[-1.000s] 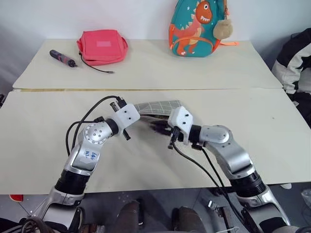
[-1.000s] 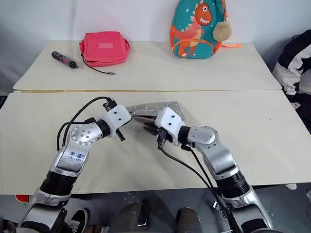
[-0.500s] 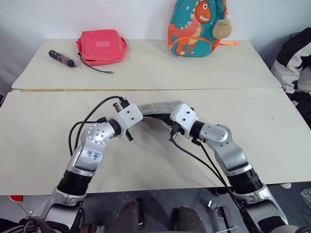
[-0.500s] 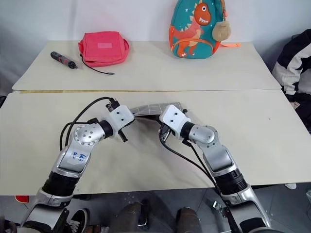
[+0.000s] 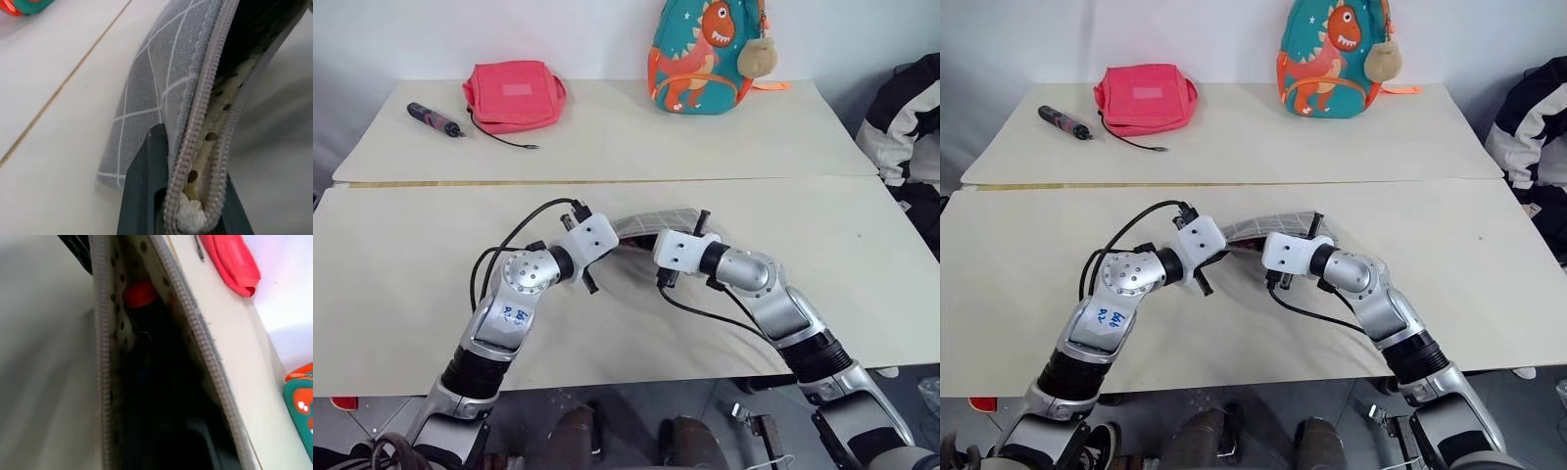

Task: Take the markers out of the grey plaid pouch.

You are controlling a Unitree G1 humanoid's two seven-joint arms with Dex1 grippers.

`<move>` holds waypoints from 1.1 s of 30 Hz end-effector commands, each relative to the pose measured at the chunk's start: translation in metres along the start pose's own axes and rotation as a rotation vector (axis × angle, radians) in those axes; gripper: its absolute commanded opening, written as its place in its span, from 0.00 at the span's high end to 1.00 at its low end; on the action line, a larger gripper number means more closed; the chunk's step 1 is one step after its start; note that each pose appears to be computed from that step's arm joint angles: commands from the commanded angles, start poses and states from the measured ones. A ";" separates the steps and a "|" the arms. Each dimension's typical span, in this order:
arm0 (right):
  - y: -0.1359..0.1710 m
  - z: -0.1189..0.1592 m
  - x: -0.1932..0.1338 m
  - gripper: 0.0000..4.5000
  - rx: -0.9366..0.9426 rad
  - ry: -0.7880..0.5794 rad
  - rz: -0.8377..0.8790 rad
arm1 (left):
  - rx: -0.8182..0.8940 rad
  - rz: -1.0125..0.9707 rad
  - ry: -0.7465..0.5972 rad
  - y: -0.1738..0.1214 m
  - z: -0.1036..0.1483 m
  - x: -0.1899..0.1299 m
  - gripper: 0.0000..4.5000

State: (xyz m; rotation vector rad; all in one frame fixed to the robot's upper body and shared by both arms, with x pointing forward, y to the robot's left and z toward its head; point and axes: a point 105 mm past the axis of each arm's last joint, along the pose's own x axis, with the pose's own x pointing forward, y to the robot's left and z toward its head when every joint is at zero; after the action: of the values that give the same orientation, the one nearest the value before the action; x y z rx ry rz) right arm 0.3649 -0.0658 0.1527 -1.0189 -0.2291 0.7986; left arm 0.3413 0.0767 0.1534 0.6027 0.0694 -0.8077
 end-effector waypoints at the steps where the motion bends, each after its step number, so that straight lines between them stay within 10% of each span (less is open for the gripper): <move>1: -0.018 0.005 -0.001 0.73 -0.063 0.003 -0.069 | -0.030 -0.046 -0.167 0.000 0.044 -0.008 1.00; 11: -0.019 0.003 -0.003 0.00 -0.074 0.008 -0.063 | -0.023 -0.039 -0.136 0.007 0.037 -0.012 1.00; 18: -0.022 0.014 -0.002 0.00 -0.033 -0.040 -0.068 | -0.026 -0.046 -0.125 0.005 0.030 -0.011 1.00; 25: -0.016 0.022 0.002 0.45 -0.038 -0.077 -0.058 | -0.046 -0.060 -0.139 0.001 0.027 -0.012 1.00; 33: -0.012 0.022 0.024 0.45 -0.131 -0.043 -0.053 | -0.052 -0.102 -0.178 -0.007 0.037 -0.011 1.00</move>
State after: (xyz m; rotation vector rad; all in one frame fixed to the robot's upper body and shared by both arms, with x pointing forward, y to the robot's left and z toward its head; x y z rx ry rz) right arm 0.3749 -0.0436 0.1584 -1.0969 -0.2897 0.7866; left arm 0.3306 0.0712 0.1671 0.4703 0.0395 -0.9066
